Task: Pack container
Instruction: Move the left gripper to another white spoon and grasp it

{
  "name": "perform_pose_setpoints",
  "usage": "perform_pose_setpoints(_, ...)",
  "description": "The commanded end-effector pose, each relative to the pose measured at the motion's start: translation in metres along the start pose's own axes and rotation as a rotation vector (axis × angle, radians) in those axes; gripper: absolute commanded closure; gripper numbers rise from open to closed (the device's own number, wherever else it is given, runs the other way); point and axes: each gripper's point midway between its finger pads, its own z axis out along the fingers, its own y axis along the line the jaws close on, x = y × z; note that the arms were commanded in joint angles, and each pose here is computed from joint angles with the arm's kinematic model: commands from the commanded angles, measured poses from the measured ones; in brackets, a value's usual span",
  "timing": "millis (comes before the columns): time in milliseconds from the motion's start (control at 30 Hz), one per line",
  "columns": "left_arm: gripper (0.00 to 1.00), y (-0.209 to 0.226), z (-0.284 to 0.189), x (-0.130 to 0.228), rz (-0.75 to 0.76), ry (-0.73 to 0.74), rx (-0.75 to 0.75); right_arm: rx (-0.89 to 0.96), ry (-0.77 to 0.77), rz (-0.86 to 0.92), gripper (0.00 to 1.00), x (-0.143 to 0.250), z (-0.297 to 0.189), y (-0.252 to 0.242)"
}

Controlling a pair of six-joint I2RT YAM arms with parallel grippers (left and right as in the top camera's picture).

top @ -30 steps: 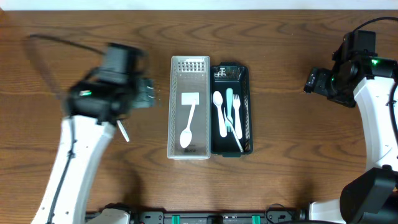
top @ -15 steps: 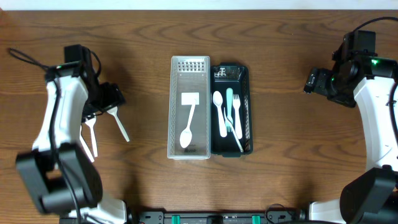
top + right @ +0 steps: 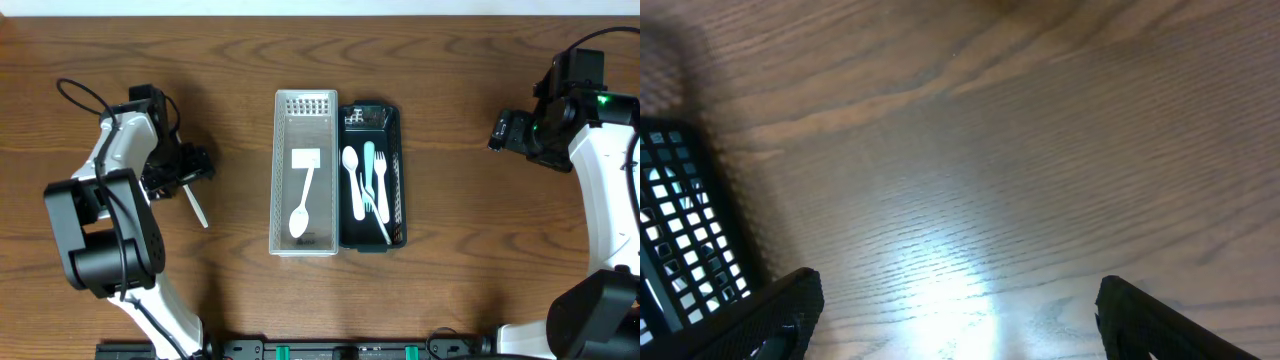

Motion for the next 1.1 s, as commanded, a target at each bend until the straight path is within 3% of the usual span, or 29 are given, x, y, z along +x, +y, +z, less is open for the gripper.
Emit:
perform_pose_setpoints(0,0.11,0.0014,0.0125,0.0043,0.015,0.038,-0.006,-0.002,0.007,-0.011,0.09,0.0006,0.0025,0.0006)
perform_pose_setpoints(500,0.12,0.0025,0.0207,0.0063,0.013,0.060,-0.011,-0.003,0.007,-0.011,0.09,0.0007,0.0025,0.0007)
perform_pose_setpoints(567,0.20,0.0027,0.0206,0.0073,0.012,0.064,-0.012,-0.003,0.008,-0.011,0.09,0.0009,0.0025,0.0006)
perform_pose_setpoints(700,0.45,0.0034,0.0204,0.0100,0.012,0.076,-0.015,-0.002,0.008,-0.011,0.09,0.0010,0.0025,0.0006)
perform_pose_setpoints(1067,0.80,0.0042,0.0200,0.0133,0.011,0.089,-0.018,-0.003,0.007,-0.011,0.09,0.0005,0.0025,0.0007)
